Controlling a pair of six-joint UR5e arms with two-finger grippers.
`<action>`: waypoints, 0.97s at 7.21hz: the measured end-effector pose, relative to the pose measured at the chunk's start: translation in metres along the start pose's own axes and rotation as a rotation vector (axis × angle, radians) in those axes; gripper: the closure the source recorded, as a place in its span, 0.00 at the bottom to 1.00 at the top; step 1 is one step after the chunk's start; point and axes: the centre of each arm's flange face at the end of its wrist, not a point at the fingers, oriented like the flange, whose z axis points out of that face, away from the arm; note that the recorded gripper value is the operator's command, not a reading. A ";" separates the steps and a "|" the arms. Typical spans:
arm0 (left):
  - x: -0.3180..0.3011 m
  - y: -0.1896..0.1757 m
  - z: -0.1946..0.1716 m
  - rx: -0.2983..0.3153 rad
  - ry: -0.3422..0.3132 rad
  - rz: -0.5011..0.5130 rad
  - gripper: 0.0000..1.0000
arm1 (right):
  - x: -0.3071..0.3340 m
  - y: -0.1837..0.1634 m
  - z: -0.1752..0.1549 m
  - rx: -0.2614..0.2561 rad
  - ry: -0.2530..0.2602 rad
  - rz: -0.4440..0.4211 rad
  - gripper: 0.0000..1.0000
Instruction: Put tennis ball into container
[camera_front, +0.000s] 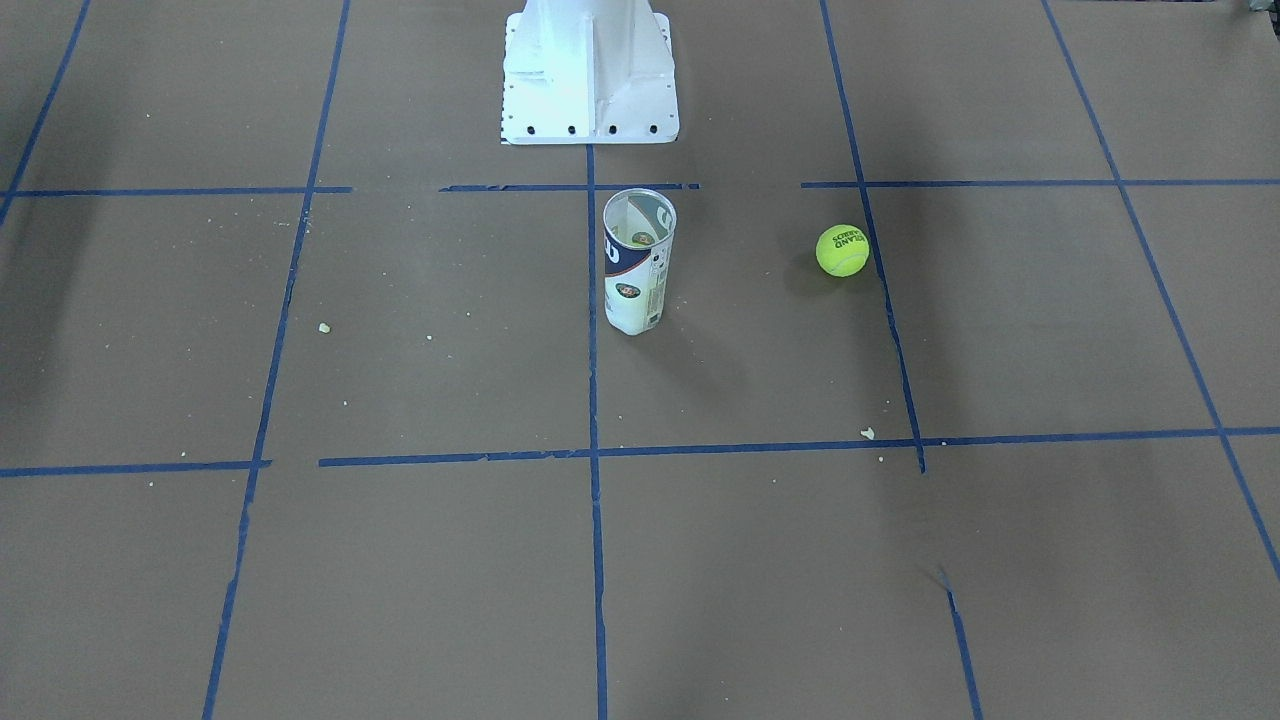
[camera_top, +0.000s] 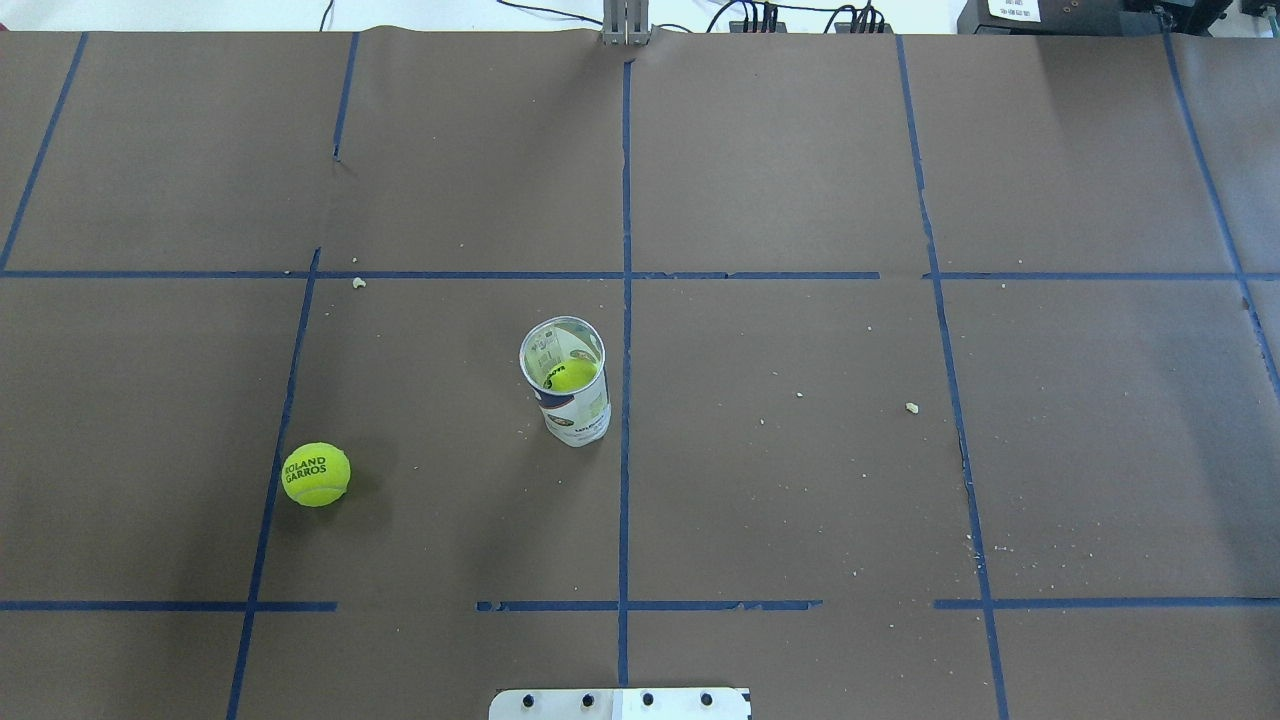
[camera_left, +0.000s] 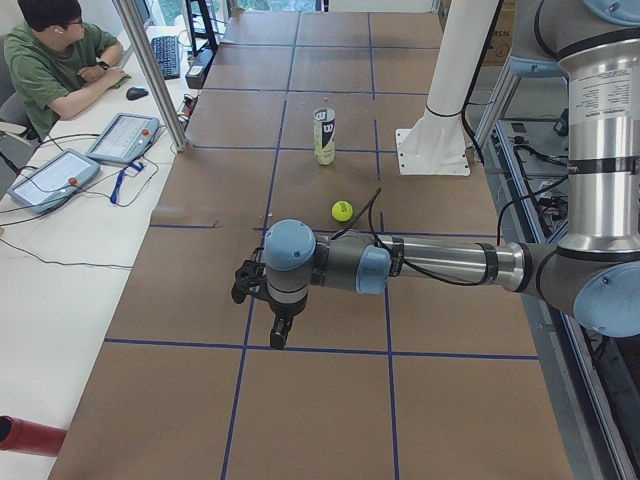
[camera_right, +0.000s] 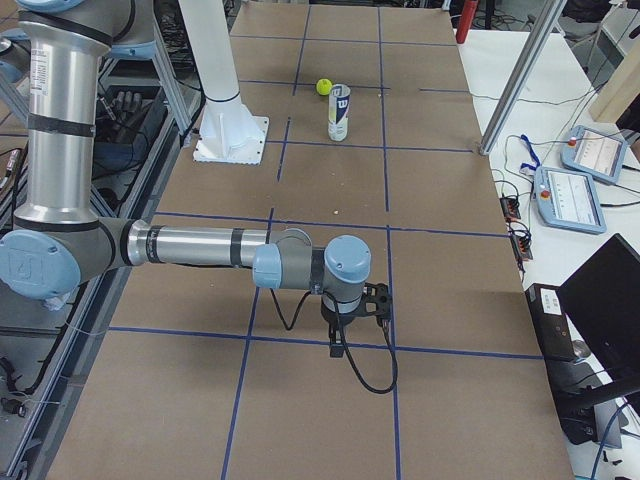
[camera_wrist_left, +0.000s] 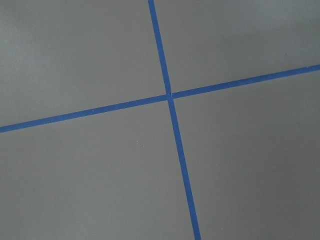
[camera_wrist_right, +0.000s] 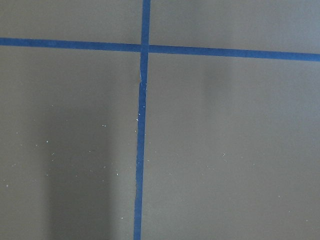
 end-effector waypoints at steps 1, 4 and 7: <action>0.000 0.000 0.000 0.000 0.000 0.005 0.00 | 0.000 0.000 0.000 0.000 0.000 0.000 0.00; 0.000 -0.003 0.000 -0.001 -0.001 0.017 0.00 | 0.000 0.000 0.000 0.001 0.000 -0.001 0.00; 0.011 -0.040 -0.019 0.051 -0.013 0.022 0.00 | 0.000 0.000 0.000 0.000 0.000 0.000 0.00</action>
